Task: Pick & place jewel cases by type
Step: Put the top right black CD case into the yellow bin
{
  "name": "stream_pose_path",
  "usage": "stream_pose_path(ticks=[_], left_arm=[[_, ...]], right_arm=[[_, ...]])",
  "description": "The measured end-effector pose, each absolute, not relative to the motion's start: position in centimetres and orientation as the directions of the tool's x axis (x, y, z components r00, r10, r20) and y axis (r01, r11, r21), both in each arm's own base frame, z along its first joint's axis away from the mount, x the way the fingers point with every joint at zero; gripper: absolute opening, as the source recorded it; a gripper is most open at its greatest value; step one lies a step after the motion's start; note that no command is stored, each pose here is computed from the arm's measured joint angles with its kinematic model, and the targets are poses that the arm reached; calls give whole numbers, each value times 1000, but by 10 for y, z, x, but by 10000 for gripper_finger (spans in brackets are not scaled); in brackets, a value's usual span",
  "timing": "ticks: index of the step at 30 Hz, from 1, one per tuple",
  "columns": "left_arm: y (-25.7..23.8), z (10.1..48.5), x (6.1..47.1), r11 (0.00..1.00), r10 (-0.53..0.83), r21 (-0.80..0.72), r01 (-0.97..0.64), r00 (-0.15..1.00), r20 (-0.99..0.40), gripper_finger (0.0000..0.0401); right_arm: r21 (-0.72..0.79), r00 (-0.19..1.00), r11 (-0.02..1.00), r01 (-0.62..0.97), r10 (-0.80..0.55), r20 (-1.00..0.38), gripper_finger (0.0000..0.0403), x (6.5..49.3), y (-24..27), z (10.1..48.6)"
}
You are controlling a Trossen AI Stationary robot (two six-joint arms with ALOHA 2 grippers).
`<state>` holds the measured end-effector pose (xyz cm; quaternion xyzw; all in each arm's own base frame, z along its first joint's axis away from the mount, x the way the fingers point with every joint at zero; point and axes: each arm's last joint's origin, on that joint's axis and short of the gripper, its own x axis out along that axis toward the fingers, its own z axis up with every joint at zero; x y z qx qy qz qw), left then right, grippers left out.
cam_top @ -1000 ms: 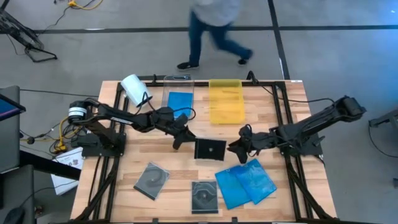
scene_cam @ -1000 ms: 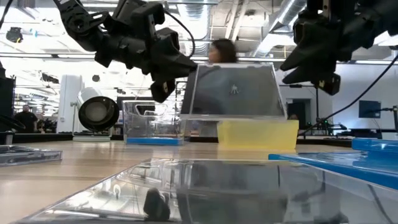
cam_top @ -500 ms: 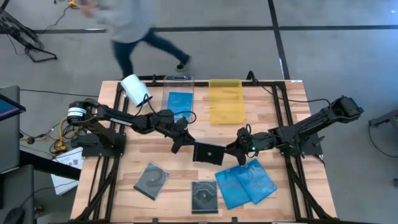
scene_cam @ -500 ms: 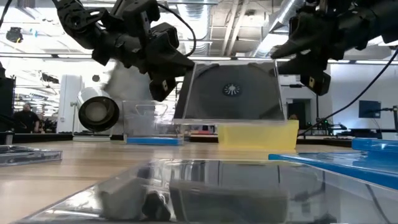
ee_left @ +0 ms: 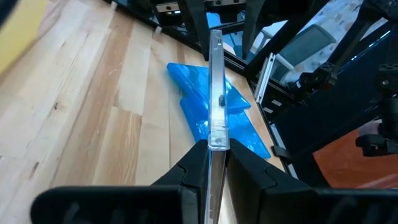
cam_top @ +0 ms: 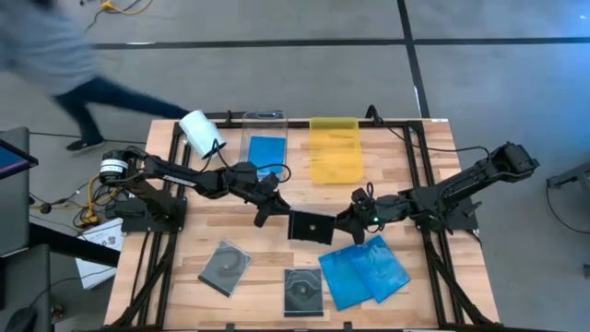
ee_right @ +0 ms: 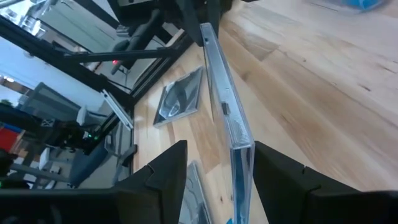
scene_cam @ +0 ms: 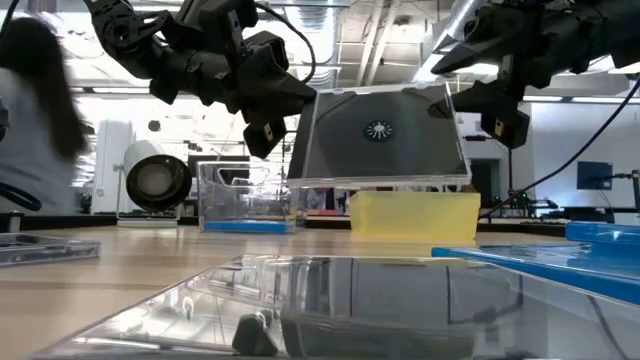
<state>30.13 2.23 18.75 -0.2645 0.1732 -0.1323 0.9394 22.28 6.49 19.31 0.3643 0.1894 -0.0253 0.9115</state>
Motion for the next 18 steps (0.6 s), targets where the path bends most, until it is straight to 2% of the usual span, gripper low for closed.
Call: stream_pose_path(ticks=[12,18], left_arm=[[22,188,301,816,-347,-556,158,903,-252,40],[22,188,301,815,-347,-557,157,903,-253,40]], right_arm=[[646,943,752,133,103,-315,104,224,67,198],[647,946,752,127,105,-307,88,224,67,199]])
